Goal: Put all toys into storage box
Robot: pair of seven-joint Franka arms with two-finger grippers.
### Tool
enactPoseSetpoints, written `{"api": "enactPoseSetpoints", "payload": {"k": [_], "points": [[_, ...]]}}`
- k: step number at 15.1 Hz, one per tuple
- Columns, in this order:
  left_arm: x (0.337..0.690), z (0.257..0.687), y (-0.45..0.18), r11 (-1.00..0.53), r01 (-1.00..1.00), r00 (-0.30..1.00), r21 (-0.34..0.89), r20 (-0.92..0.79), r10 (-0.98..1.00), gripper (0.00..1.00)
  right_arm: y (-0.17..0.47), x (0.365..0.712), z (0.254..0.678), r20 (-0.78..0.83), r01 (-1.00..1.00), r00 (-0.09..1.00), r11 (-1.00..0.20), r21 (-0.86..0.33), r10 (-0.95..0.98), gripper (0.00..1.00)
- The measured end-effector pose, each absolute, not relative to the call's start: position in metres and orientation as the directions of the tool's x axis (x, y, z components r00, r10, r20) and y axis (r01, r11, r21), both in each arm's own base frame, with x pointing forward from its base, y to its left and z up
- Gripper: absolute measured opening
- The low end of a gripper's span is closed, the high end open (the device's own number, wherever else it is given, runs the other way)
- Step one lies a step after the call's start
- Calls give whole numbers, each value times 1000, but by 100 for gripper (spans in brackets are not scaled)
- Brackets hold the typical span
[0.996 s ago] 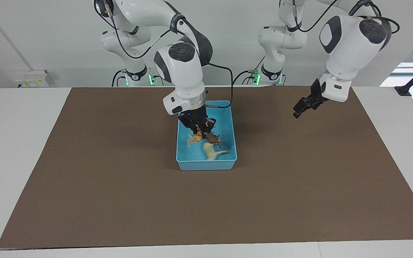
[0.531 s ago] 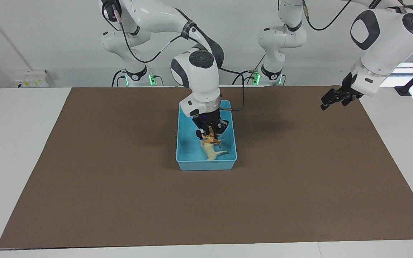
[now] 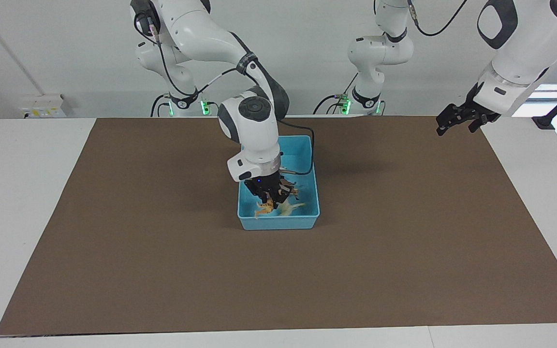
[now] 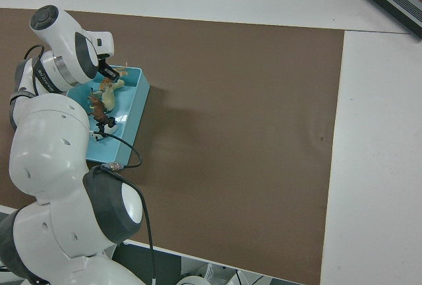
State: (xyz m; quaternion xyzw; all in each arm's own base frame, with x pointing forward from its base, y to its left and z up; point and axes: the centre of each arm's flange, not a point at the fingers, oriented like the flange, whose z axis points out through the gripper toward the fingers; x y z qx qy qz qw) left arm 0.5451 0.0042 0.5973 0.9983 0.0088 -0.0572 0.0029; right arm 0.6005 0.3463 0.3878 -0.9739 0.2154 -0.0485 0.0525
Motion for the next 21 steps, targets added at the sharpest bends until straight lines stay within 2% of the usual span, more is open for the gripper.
{"api": "enactPoseSetpoints", "payload": {"k": [1,2,5,7,11,14,21], "points": [[545,596,4,-1000,10,993,5,-116,10,100,350,597,391,67,-411,905,-904,-117,-420,41],[546,595,4,-1000,5,993,6,-118,4,100,353,594,401,62,-408,908,-907,-108,-415,49],[548,591,-1,-1000,-16,992,7,-127,-17,100,339,596,463,60,-403,910,-911,-90,-409,79],[548,590,-8,-1000,-30,991,8,-131,-30,100,299,606,501,79,-356,929,-931,-85,-363,99],[548,590,-10,-999,-33,991,8,-131,-34,100,196,630,539,113,-276,953,-959,-68,-282,100],[548,590,-4,-1000,-24,991,8,-132,-25,100,126,632,565,120,-214,969,-976,-43,-217,100],[548,590,-12,-999,-40,990,9,-134,-41,100,-3,591,632,90,-217,972,-976,0,-216,100]]}}
